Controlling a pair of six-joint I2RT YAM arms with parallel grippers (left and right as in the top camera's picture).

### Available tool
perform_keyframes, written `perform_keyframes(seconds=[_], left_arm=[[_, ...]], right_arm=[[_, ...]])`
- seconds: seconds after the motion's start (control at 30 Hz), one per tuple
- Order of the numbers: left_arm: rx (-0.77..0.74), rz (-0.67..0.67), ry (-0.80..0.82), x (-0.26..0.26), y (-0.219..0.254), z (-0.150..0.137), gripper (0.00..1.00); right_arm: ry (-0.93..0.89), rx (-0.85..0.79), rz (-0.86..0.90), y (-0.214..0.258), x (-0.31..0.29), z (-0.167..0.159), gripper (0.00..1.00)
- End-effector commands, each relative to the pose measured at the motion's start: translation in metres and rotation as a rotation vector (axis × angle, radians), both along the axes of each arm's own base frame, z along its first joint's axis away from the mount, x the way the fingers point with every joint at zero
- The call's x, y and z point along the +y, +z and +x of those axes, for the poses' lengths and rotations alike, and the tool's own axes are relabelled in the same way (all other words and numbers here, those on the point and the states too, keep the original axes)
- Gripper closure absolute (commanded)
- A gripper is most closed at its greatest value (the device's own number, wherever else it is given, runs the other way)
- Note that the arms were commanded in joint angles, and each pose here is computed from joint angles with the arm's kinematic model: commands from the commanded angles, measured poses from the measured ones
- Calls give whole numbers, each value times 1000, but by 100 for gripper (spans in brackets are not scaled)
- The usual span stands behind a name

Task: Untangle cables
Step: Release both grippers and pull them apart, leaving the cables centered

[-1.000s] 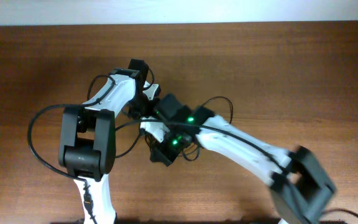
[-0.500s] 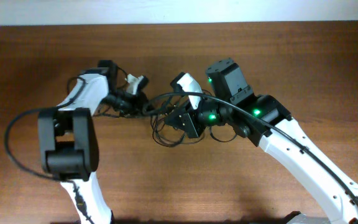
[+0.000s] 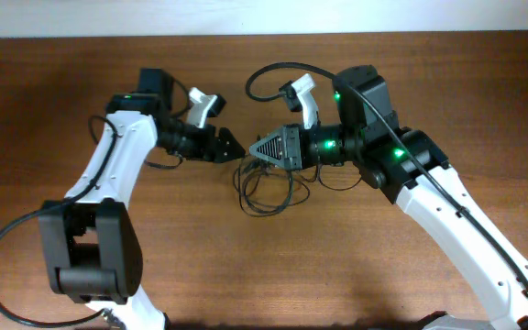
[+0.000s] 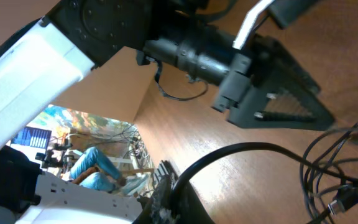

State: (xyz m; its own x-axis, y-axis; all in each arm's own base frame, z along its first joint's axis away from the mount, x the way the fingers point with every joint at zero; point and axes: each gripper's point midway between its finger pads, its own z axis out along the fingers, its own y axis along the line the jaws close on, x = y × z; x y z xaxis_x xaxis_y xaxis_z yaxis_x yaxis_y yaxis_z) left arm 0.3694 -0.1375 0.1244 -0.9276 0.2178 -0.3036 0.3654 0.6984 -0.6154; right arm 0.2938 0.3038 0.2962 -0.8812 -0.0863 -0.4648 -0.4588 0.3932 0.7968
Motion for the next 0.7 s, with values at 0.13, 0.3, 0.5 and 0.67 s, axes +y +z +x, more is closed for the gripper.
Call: perform_keyframes(seconds=[0.13,0.3,0.5,0.67], left_arm=[[7,163,-35,-43,-41,5,29],[138,194,-76,-57,-82,-14,30],[170,447,22,-18,-119,-7,100],[209,434,77,-1,-106,-2,100]], right_arm=[[16,33,35,13,-14,-6,96],[-33,62,44,12,-36,8,96],[-76,110,27,5,-50,14,96],[-117,134,-63,-18,-85,15,96]])
